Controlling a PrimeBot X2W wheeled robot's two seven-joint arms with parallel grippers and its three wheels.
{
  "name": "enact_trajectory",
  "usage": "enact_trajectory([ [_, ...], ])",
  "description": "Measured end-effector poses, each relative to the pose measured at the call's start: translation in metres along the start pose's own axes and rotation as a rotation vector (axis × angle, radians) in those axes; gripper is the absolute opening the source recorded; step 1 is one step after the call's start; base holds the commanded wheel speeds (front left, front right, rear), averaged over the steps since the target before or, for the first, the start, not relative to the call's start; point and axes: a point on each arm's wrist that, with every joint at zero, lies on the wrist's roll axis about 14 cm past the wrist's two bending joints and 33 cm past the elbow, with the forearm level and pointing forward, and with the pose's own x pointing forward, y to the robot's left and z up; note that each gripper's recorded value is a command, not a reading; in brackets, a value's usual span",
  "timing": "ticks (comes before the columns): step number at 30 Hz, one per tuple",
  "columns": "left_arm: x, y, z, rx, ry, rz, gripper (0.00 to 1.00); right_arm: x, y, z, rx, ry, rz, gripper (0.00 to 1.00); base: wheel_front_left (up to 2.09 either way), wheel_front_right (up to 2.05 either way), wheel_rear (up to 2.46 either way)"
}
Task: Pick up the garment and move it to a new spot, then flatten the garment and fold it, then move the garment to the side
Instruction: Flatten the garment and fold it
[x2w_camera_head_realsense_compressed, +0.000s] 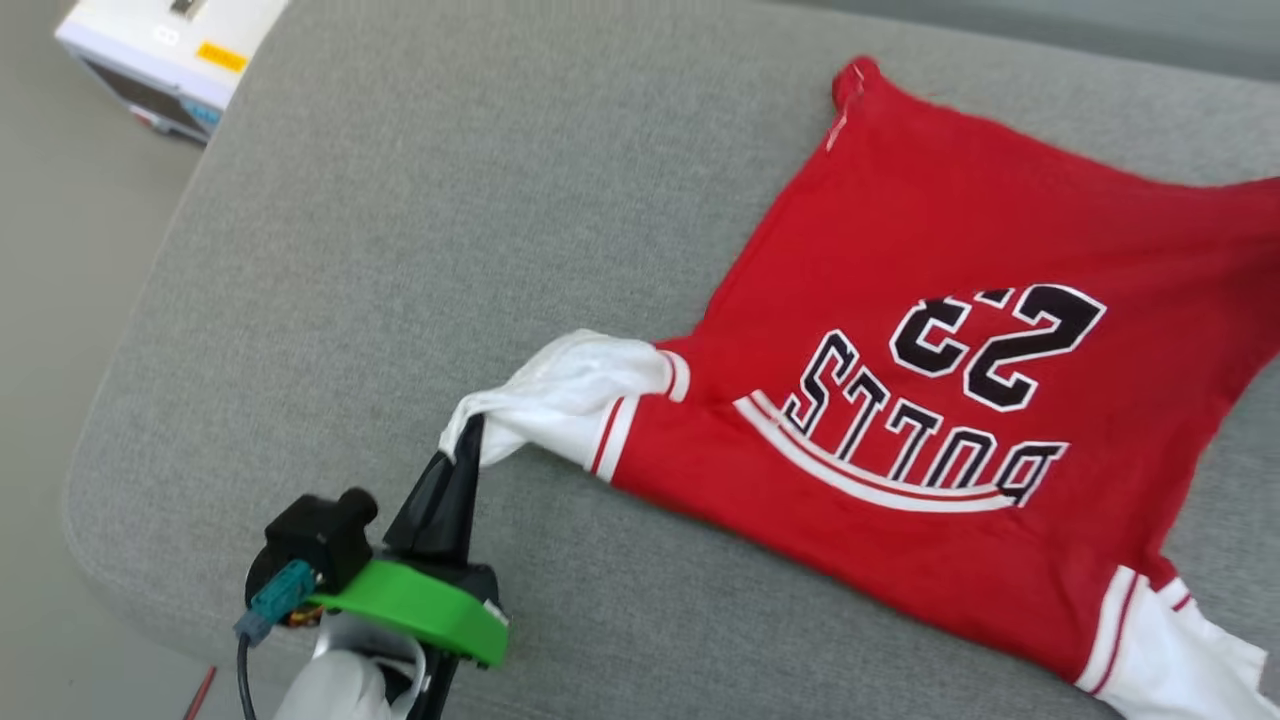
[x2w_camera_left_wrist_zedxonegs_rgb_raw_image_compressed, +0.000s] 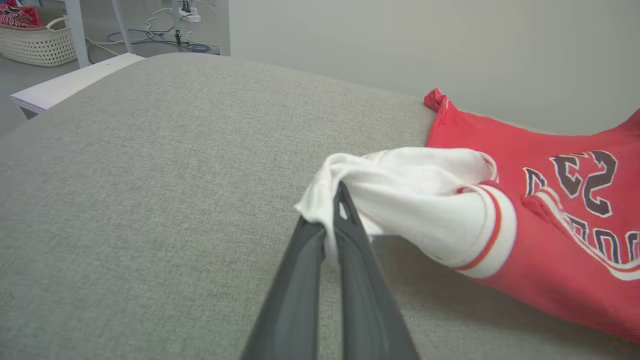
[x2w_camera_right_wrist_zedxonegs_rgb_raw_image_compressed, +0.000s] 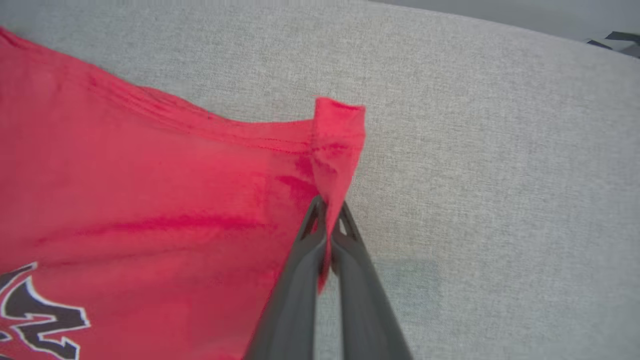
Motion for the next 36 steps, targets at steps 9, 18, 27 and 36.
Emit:
enact_trajectory([
  [9,-0.019,-0.003,0.000,-0.013,0.005,-0.019,0.00,-0.070,-0.046,-0.071,0.052,-0.016,-0.046,0.00,0.00,0.00,0.00],
  [18,-0.011,-0.023,-0.003,-0.033,0.031,-0.094,0.00,-0.126,-0.068,-0.214,0.286,0.047,-0.103,0.00,0.00,0.00,0.00],
  [27,-0.004,-0.039,-0.011,-0.031,0.069,-0.152,0.00,-0.148,-0.014,-0.331,0.592,0.150,-0.073,0.00,0.00,0.00,0.00],
  [36,0.000,-0.046,-0.015,-0.030,0.085,-0.169,0.00,-0.151,-0.025,-0.290,0.647,-0.169,-0.106,1.00,0.00,0.00,0.00],
])
